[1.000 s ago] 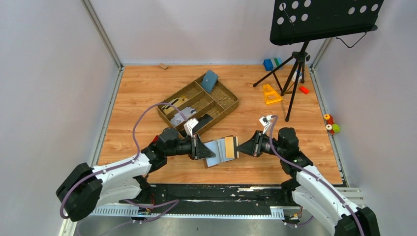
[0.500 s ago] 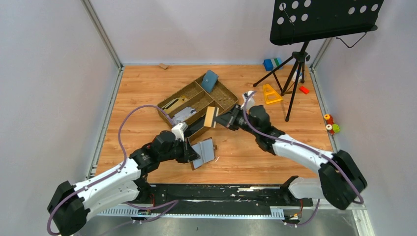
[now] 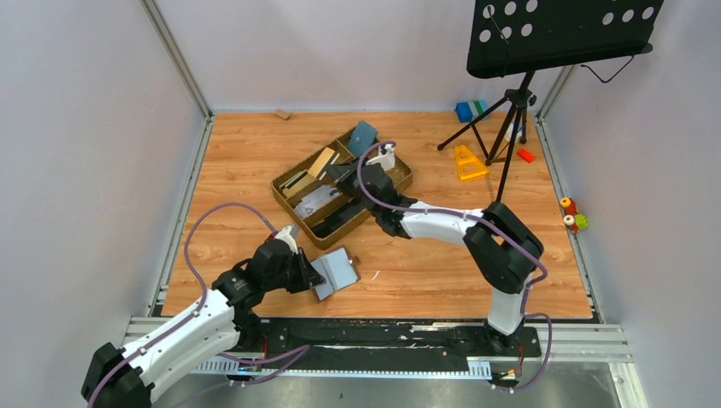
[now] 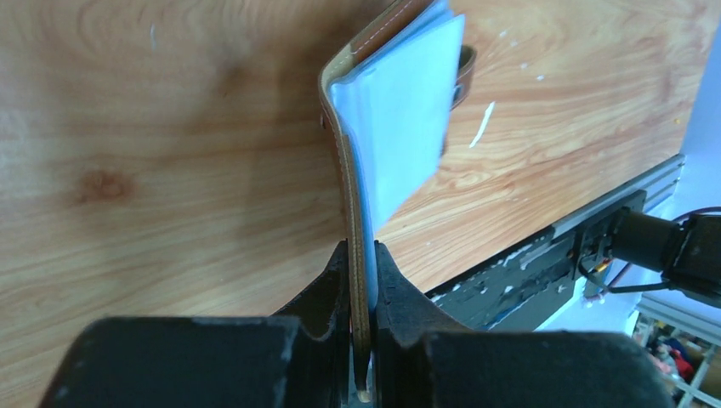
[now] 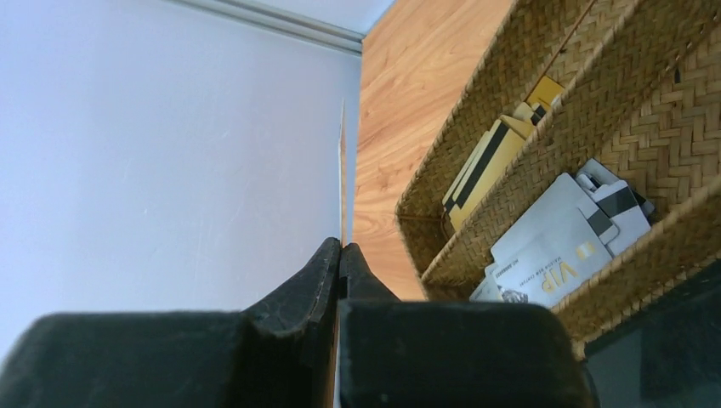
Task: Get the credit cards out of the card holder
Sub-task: Place the credit card in the storage box.
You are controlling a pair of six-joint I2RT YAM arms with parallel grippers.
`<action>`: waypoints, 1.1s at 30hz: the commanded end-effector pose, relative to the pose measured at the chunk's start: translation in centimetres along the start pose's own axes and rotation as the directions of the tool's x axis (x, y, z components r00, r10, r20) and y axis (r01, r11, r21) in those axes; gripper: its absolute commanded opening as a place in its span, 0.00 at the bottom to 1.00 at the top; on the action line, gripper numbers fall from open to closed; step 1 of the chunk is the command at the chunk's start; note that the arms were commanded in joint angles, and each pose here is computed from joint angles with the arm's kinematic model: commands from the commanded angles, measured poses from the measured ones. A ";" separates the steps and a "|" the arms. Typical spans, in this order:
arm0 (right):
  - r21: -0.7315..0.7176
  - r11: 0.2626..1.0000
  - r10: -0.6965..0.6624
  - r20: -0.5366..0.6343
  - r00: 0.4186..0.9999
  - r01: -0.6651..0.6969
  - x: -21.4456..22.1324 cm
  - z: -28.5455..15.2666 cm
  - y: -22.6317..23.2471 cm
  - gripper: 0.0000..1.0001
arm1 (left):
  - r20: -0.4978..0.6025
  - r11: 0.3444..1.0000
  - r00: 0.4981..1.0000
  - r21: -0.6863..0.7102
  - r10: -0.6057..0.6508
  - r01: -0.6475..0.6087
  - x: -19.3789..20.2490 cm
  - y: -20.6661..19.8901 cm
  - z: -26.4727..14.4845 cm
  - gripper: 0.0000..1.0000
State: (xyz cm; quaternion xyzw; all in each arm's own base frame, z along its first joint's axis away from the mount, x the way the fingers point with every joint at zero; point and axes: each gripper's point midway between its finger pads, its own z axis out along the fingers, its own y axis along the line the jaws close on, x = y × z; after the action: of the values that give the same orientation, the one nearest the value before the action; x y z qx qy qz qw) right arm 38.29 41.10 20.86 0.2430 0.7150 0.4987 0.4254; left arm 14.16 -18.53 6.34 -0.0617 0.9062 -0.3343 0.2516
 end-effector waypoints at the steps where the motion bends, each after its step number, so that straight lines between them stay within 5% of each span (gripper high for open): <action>1: -0.064 0.992 0.116 0.072 0.991 -0.111 -0.5 2.7 2.6 0.00 | -0.022 0.997 0.997 0.008 -0.071 0.071 1.2 0.7 0.3 0.00; 12: -0.060 0.986 0.155 0.001 0.988 -0.155 3.7 8.1 0.7 0.00 | -0.002 0.999 0.999 0.024 -0.044 0.044 1.0 0.7 0.1 0.00; 29: 0.018 0.984 0.175 0.026 0.984 -0.175 5.6 10.5 -3.2 0.03 | 0.012 1.000 1.000 0.014 -0.011 0.011 0.5 0.6 -0.2 0.00; 33: 0.011 0.986 0.165 0.031 0.986 -0.165 5.6 10.9 -3.1 0.17 | 0.008 1.000 1.000 0.013 -0.002 0.002 0.5 0.5 -0.3 0.00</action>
State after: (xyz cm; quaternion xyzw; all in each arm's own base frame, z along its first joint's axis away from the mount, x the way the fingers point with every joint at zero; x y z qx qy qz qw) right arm 44.27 48.78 12.33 0.2996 0.7138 0.5023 0.3854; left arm 12.87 -17.90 4.61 -0.0731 0.9084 -0.3371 0.2364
